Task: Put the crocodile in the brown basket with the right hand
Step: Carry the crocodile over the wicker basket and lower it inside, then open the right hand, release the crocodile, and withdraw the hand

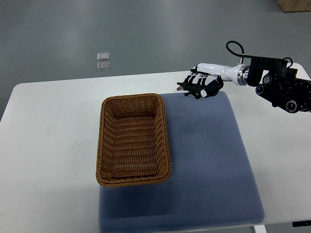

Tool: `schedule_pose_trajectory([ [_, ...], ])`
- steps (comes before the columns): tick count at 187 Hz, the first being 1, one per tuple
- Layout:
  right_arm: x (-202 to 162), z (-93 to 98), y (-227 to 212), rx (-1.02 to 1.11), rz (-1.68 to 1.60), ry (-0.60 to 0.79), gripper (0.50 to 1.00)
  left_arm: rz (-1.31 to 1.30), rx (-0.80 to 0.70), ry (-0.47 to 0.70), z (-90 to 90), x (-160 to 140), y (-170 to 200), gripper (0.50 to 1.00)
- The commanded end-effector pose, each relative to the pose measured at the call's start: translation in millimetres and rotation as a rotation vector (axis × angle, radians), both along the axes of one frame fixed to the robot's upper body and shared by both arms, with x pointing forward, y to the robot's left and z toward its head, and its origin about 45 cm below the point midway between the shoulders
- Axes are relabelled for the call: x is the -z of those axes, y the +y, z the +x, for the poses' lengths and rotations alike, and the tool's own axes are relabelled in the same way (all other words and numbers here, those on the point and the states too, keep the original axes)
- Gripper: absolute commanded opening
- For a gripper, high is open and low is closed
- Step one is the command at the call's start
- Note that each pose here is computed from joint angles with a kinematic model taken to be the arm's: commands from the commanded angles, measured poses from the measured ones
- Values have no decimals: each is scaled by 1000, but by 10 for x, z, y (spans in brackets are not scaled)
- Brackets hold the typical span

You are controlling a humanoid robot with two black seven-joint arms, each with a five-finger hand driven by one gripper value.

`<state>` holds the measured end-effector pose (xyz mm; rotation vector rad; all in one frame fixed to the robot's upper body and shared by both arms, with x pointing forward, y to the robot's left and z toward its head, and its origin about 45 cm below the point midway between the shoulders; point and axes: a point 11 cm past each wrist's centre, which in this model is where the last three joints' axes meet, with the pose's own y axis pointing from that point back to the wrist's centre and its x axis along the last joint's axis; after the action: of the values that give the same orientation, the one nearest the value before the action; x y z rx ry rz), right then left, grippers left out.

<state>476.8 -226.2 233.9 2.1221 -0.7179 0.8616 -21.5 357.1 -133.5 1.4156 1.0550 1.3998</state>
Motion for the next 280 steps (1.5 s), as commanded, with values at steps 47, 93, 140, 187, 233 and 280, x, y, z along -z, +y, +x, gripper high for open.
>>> schedule_pose_trajectory([
  [47, -313, -223, 711, -240, 117, -52, 500, 0, 0, -1, 2, 0, 0, 1000],
  [93, -354, -392, 1354, -378, 127, -111, 500, 0, 0, 0, 0, 0, 0, 1000],
  [140, -86, -665, 1841, -530, 25, -172, 500, 1, 0, 0, 0, -1, 5, 1000],
  [187, 233, -827, 1964, -578, -37, -189, 500, 0, 0, 0, 0, 0, 0, 1000],
  [233, 269, -859, 2022, -578, -27, -185, 576, 0, 0, 0, 0, 0, 0, 1000],
  [280, 223, -793, 1942, -545, -10, -174, 915, 0, 0, 0, 0, 0, 0, 1000],
])
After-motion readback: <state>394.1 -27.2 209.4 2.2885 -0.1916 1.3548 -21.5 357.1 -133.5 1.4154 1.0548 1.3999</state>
